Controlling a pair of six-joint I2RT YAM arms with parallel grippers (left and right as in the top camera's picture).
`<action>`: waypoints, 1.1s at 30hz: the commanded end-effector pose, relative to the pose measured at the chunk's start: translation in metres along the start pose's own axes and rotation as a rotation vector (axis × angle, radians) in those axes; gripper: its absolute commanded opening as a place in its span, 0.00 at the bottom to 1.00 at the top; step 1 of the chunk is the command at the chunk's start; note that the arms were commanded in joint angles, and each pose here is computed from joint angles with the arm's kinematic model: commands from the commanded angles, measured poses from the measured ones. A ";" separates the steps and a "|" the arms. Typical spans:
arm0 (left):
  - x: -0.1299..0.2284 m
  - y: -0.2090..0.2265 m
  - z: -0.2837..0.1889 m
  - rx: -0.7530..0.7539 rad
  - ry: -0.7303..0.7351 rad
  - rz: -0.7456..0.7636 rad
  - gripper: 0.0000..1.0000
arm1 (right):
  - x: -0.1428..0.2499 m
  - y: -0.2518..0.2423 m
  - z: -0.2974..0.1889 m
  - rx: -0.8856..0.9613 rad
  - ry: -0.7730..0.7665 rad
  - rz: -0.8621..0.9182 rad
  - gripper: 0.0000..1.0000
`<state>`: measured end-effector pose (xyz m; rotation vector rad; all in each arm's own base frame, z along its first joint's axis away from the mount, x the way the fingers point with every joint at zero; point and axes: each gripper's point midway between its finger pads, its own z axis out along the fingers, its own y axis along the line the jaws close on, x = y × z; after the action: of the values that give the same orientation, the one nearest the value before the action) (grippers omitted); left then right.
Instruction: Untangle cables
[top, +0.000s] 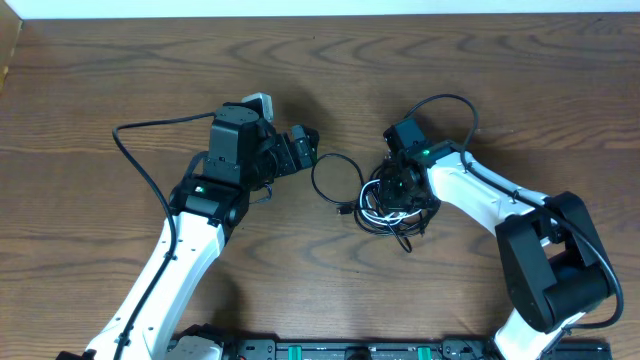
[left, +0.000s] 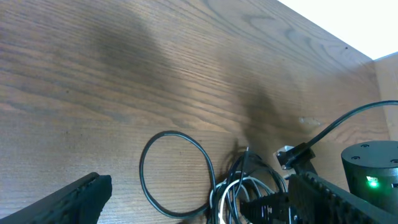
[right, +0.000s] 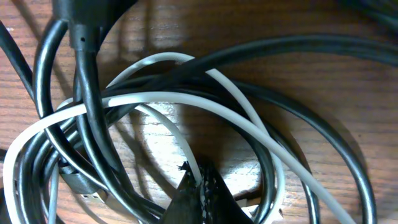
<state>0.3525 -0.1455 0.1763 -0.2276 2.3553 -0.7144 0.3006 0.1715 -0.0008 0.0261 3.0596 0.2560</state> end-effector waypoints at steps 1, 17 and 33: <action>-0.007 -0.008 -0.002 0.021 -0.011 0.016 0.97 | -0.025 -0.006 -0.025 0.054 -0.122 -0.031 0.01; -0.007 -0.008 -0.002 0.021 -0.011 0.016 0.97 | -0.059 -0.016 -0.044 0.180 -0.298 -0.251 0.01; -0.007 -0.008 -0.002 0.021 -0.011 0.016 0.97 | -0.044 -0.020 -0.019 0.153 -0.288 -0.301 0.01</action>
<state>0.3525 -0.1455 0.1763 -0.2278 2.3552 -0.7140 0.3369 0.1429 0.0123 -0.3349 2.7804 -0.0196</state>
